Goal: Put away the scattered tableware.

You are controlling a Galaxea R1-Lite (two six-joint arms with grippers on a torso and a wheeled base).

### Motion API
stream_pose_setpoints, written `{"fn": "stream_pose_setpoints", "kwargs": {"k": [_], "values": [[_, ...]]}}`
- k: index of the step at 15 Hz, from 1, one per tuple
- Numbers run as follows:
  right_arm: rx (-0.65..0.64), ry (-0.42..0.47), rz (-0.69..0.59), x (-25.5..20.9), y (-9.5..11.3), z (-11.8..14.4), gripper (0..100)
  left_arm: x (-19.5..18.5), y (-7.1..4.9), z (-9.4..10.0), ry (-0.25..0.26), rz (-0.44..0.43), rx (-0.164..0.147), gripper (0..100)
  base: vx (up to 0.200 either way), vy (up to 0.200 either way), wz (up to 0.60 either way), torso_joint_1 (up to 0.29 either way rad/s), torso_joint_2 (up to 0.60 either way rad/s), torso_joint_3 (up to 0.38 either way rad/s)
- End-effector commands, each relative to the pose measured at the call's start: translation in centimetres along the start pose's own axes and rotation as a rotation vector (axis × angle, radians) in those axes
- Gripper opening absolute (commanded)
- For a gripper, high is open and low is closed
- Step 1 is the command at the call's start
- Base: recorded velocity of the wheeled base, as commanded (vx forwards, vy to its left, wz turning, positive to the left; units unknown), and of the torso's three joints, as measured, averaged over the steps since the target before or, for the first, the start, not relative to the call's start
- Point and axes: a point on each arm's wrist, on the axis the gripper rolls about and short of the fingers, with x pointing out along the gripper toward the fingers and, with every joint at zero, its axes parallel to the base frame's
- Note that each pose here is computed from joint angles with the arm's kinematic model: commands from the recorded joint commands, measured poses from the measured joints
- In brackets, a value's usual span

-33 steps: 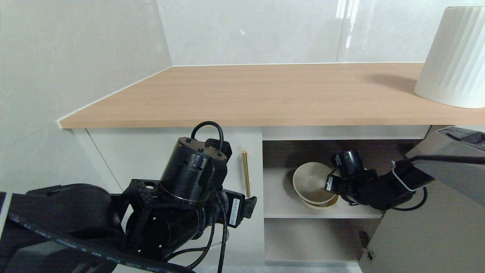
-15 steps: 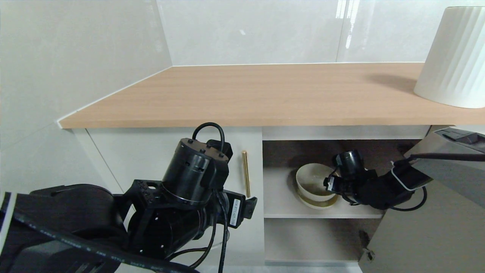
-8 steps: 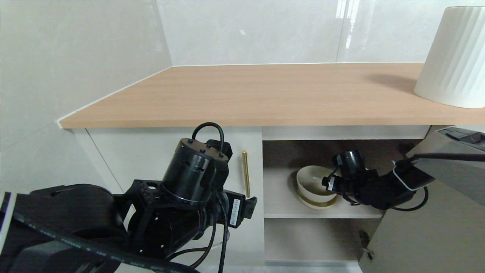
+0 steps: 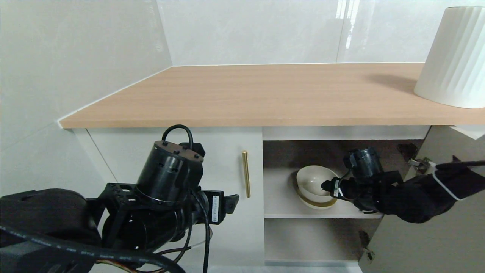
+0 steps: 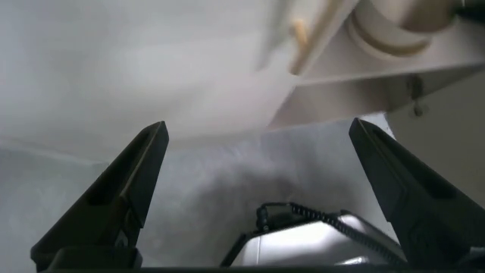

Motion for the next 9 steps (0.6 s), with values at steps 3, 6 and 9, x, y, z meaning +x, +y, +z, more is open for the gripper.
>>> {"fn": "stream_pose_setpoints", "kwargs": {"k": [3, 6, 9], "values": [[-0.062, -0.024, 0.172, -11.3, -0.4, -0.7, 100, -2.0, 2.8, -1.6, 0.015, 0.029, -0.027, 100, 0.000, 0.000, 0.00, 0.000, 0.00, 0.000], [-0.099, 0.013, 0.189, -14.0, -2.2, -3.0, 100, -4.9, 4.5, -3.3, 0.014, -0.041, -0.035, 100, 0.000, 0.000, 0.00, 0.000, 0.00, 0.000], [-0.133, 0.064, 0.182, -14.0, -2.6, -4.7, 100, -4.0, 4.6, -4.7, 0.095, -0.044, -0.019, 100, 0.000, 0.000, 0.00, 0.000, 0.00, 0.000]]}}
